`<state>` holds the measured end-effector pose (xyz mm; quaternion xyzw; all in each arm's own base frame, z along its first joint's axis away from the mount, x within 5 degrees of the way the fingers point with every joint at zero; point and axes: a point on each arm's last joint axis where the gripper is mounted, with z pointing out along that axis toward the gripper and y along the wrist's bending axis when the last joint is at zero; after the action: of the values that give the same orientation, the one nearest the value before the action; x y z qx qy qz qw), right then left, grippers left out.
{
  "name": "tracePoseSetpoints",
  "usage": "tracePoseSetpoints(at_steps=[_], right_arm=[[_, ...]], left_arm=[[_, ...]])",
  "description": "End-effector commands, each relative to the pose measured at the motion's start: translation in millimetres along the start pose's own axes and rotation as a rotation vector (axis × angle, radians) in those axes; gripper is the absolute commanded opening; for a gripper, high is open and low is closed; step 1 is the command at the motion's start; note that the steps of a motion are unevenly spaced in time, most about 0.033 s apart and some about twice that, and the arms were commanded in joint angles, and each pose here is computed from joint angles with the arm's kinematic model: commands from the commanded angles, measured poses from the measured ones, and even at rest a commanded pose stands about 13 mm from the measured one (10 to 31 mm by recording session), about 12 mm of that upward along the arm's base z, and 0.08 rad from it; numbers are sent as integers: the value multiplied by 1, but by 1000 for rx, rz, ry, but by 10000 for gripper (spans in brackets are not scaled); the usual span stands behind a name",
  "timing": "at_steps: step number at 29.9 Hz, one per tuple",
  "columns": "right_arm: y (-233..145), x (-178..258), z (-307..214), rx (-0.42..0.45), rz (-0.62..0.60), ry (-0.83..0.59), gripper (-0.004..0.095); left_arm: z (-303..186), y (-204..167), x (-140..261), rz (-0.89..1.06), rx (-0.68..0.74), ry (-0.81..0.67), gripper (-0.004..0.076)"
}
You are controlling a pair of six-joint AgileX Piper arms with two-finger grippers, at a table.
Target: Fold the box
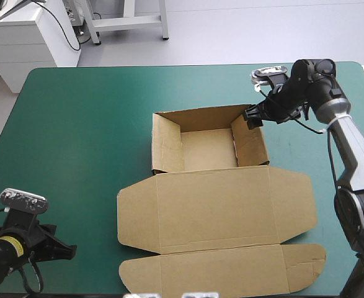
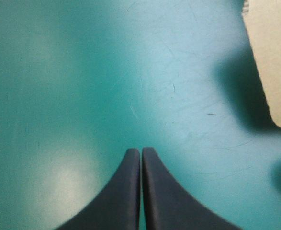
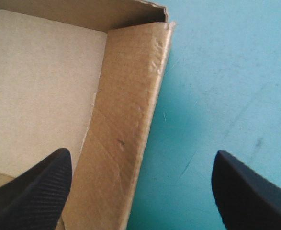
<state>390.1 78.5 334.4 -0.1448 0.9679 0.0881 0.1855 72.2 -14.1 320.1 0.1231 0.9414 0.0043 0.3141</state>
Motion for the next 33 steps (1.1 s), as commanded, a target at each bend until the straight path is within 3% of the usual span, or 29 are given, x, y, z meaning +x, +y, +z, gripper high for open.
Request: tracePoseSetpoints(at_steps=[1, 6, 9, 21, 27, 33], right_arm=[[1, -4, -8, -10, 5, -34, 740], [-2, -6, 10, -16, 13, 7, 739], [-4, -6, 20, -19, 17, 29, 671], [-2, -7, 28, -50, 21, 41, 0], [-3, -8, 26, -38, -28, 37, -19], [-18, -16, 2, 97, -68, -25, -20]], left_arm=[[1, 2, 0, -21, -22, -49, -8], [5, 2, 2, -18, -22, -41, -8], [5, 1, 1, -18, -19, -60, -8], [5, 5, 0, -4, -55, -73, -8], [5, 4, 0, -6, -51, -73, -8], [5, 4, 0, -6, -51, -71, -8]])
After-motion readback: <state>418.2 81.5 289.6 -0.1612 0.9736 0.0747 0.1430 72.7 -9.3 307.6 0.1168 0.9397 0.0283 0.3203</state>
